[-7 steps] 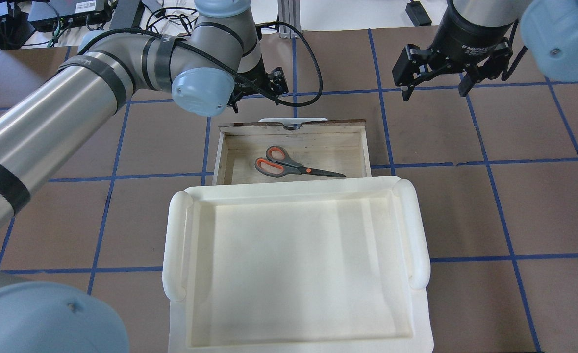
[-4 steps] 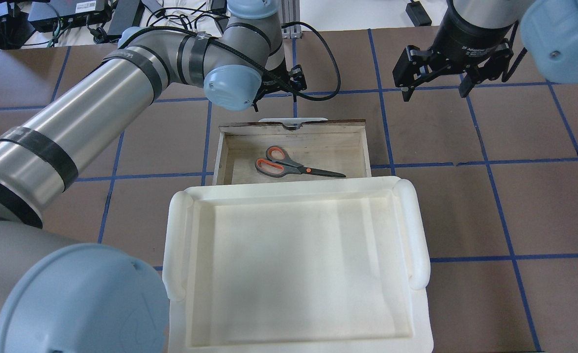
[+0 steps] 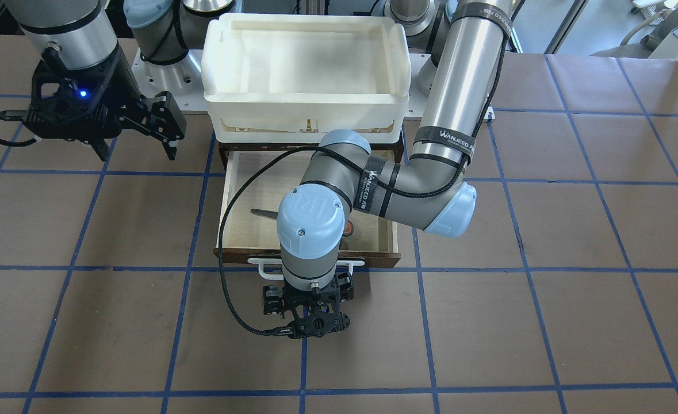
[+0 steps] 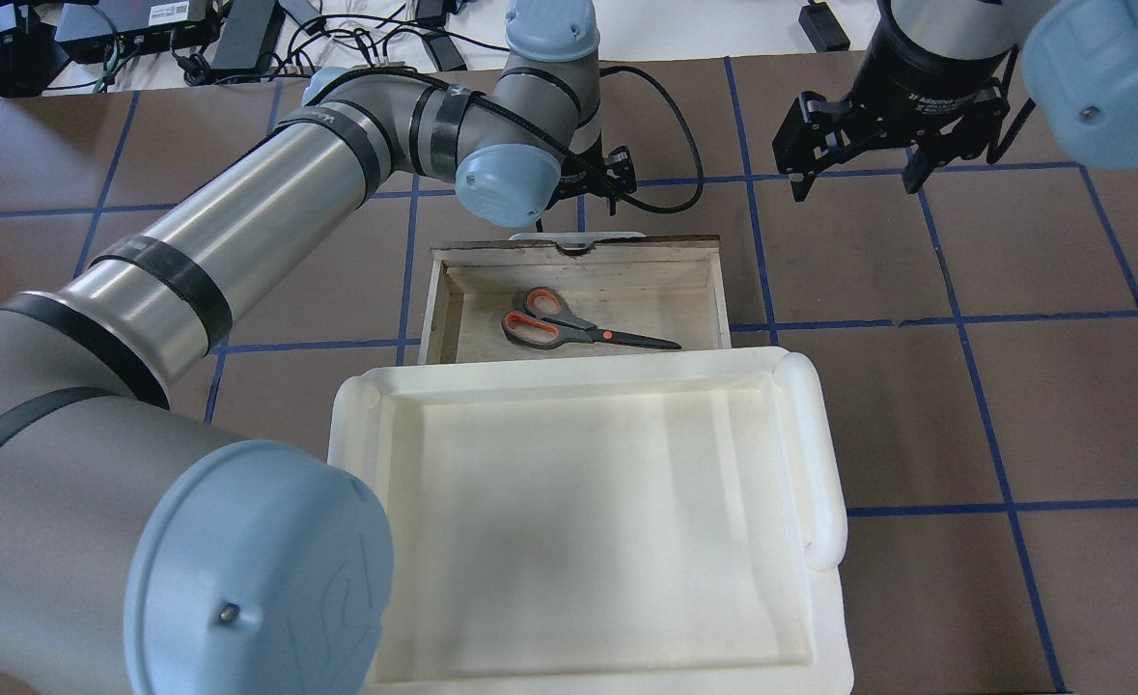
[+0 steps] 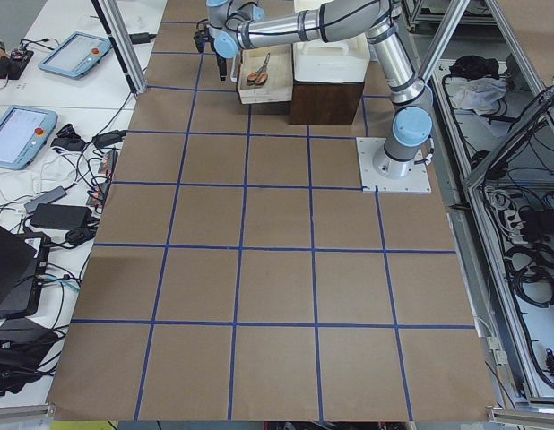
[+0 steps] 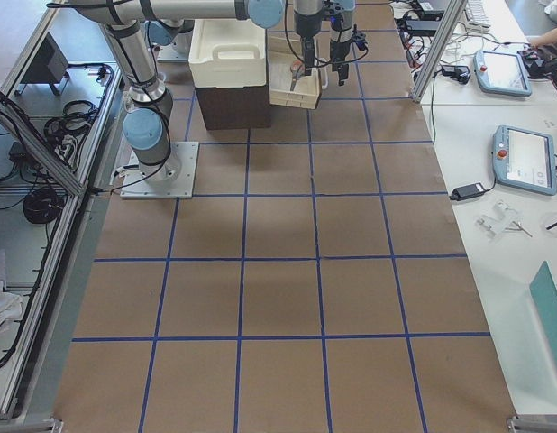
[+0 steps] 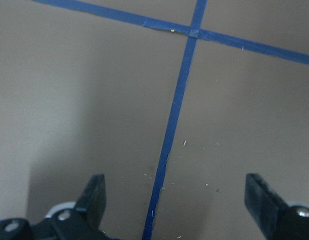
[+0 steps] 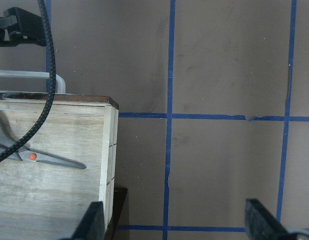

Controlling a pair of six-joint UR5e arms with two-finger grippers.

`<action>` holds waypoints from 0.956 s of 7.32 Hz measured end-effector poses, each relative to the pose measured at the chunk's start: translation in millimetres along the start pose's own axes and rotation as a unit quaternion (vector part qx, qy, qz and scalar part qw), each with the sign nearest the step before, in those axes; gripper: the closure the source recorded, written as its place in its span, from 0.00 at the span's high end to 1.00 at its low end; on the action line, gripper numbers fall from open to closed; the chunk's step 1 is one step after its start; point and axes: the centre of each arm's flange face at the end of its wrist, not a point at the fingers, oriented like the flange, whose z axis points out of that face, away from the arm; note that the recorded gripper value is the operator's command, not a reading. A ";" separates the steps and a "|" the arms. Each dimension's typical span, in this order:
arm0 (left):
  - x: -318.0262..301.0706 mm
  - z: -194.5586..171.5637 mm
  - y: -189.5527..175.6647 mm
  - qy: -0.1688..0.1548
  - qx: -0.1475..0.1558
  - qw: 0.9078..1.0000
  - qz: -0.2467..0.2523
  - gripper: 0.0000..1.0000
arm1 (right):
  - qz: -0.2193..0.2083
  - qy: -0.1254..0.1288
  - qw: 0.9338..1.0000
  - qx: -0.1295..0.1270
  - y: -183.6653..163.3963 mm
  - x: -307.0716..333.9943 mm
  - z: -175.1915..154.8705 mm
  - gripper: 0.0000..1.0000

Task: Put scissors in drawer and close it
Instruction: 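Swing the left arm over to the drawer's white handle, then push the drawer front with the left gripper toward the cabinet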

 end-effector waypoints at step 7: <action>0.1 26.0 4.2 -0.031 -0.048 0.996 0.071 1.00 | -0.001 0.000 1.000 -0.001 -0.9 0.6 1.5 1.00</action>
